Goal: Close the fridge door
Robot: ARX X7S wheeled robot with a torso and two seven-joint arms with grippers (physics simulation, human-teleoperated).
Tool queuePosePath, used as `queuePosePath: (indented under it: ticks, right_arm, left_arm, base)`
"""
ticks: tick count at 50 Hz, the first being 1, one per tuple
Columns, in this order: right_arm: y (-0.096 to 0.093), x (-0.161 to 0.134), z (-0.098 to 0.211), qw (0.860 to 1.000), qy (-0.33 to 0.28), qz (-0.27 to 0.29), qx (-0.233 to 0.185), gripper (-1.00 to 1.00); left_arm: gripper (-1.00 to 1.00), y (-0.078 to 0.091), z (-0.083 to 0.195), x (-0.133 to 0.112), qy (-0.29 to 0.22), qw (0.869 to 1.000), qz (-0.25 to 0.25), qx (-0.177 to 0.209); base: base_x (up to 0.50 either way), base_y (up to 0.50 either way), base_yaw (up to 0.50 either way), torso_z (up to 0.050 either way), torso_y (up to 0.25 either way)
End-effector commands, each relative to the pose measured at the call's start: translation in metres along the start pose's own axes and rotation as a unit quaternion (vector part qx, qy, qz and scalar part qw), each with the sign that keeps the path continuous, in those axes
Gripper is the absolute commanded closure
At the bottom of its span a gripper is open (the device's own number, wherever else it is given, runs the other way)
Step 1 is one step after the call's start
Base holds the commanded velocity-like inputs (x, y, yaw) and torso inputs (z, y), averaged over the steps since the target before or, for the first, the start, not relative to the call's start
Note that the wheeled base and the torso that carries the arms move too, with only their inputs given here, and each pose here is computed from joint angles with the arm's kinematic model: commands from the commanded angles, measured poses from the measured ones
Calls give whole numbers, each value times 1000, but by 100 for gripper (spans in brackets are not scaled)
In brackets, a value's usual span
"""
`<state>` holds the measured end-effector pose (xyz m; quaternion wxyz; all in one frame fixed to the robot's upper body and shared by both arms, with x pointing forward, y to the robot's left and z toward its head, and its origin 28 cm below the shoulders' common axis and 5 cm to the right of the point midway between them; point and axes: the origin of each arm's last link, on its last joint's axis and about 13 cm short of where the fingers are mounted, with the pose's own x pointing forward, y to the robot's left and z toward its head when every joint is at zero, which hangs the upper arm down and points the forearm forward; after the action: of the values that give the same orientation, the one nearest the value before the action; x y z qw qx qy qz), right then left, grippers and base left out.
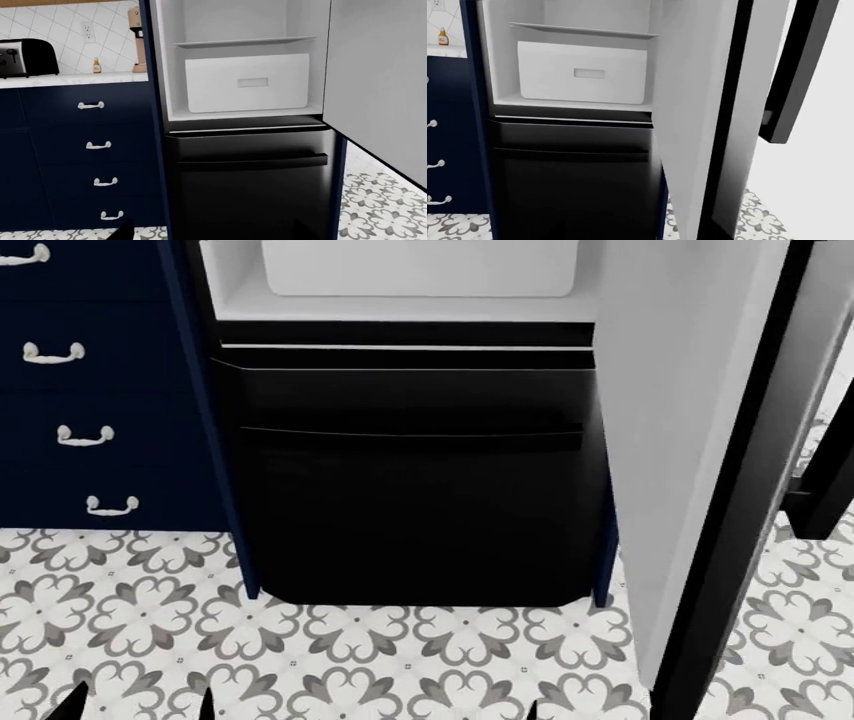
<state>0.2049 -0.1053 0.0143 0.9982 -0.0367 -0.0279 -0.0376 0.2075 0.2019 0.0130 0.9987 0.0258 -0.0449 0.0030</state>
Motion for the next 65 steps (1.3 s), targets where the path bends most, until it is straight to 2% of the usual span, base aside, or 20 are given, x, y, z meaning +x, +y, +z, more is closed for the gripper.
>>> queuePosePath:
  ticks: [1,19,49,50,55,56,65]
  right_arm:
    - [-2,-2,1,1000,2,-7,-1,-100]
    - [-7,-6,2,1000,-7,-16,2,-100]
    - [-6,-2,4,1000,-3,-11,0,-100]
    - [-6,-1,2,999,2,-6,31,-100]
    - [-6,-2,2,999,6,0,42,-100]
    - [-6,-3,3,998,4,4,55,-100]
    - [-6,-2,3,999,6,-3,51,-100]
  left_arm:
    - [-100,0,2,0,-2,1000,2,-1]
    - [-100,-1,1,-2,-4,1000,0,1]
    - [-100,0,1,-1,-7,1000,-2,4]
    - [-100,0,0,-1,-6,1000,1,4]
    - [-100,1,0,-1,-6,1000,2,3]
    - [-100,1,0,-1,-8,1000,3,4]
    - [-100,1,1,-1,-7,1000,3,4]
  base:
    - [-418,-266,0,0,0]
    - [-390,-345,0,0,0]
    - [-165,-500,0,0,0]
    - [0,-203,0,0,0]
    - [69,-489,0,0,0]
    - [164,-457,0,0,0]
    - [53,-286,0,0,0]
